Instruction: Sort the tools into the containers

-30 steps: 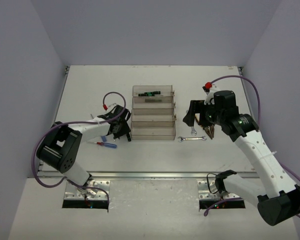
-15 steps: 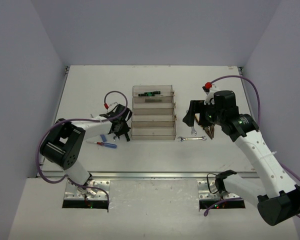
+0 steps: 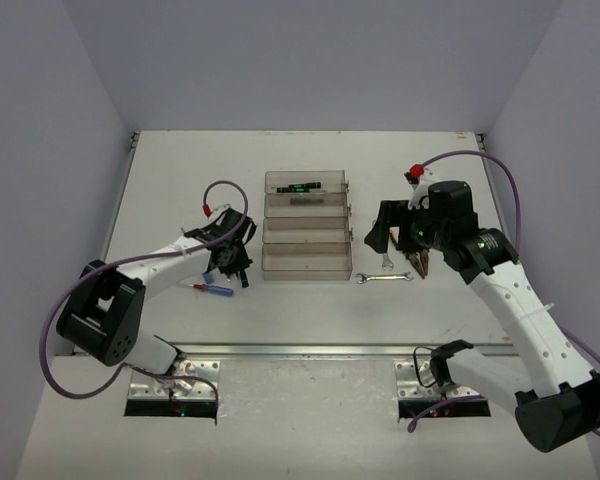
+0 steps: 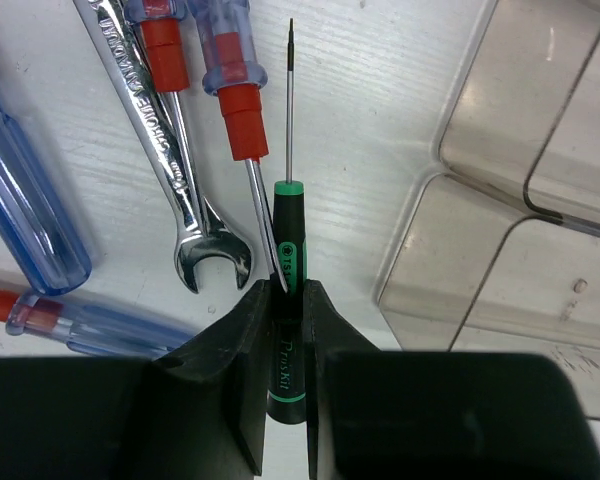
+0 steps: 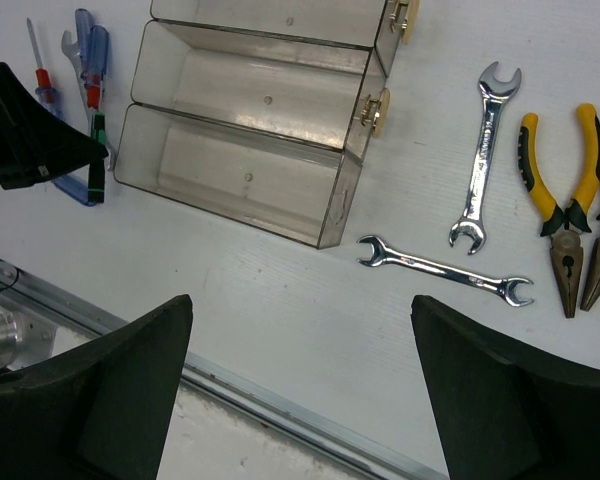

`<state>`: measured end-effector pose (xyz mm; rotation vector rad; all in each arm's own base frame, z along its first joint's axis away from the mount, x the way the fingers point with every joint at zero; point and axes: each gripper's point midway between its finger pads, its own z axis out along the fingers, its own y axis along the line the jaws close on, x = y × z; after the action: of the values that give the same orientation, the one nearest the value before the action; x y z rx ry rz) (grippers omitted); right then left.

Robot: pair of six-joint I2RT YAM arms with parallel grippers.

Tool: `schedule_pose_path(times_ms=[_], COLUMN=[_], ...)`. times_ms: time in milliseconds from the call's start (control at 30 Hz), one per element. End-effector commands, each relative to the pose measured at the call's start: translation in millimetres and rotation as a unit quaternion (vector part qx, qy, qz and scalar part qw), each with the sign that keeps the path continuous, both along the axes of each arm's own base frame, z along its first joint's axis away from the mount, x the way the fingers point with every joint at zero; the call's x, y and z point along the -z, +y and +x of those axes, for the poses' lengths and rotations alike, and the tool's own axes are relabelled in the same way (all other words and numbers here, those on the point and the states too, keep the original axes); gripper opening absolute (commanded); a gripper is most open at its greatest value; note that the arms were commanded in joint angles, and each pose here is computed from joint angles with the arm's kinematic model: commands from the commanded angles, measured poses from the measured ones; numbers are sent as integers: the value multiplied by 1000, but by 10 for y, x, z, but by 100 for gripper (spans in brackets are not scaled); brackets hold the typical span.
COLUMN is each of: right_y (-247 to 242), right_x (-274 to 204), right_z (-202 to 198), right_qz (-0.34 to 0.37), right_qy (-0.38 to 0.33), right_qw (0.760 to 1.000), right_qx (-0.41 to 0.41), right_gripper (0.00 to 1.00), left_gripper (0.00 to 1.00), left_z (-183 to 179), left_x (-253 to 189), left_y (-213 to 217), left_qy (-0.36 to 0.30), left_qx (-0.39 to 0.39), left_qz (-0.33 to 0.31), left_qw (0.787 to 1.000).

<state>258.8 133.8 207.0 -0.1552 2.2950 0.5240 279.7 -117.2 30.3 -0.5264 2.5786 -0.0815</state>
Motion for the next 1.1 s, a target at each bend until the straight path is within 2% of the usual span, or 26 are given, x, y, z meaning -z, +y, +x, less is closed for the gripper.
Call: schedule_pose_path(times_ms=[0, 367, 633, 1067], right_y=[48, 46, 43, 41], right_x=[-192, -207, -222, -266], right_z=[53, 53, 43, 33], right_qz=[20, 22, 21, 25], right_qy=[-36, -37, -39, -42], right_qw=[999, 999, 999, 999], right_qx=[-6, -5, -5, -4], right_gripper=[89, 89, 89, 89], left_gripper=[0, 0, 0, 0], left_z=[-34, 70, 113, 722], left_x=[-152, -636, -769, -1737], left_y=[8, -116, -117, -120], left_qy=[-11, -59, -76, -171], left_qx=[19, 48, 39, 25], left_qz=[-7, -38, -44, -18], left_qw=[1000, 996, 995, 985])
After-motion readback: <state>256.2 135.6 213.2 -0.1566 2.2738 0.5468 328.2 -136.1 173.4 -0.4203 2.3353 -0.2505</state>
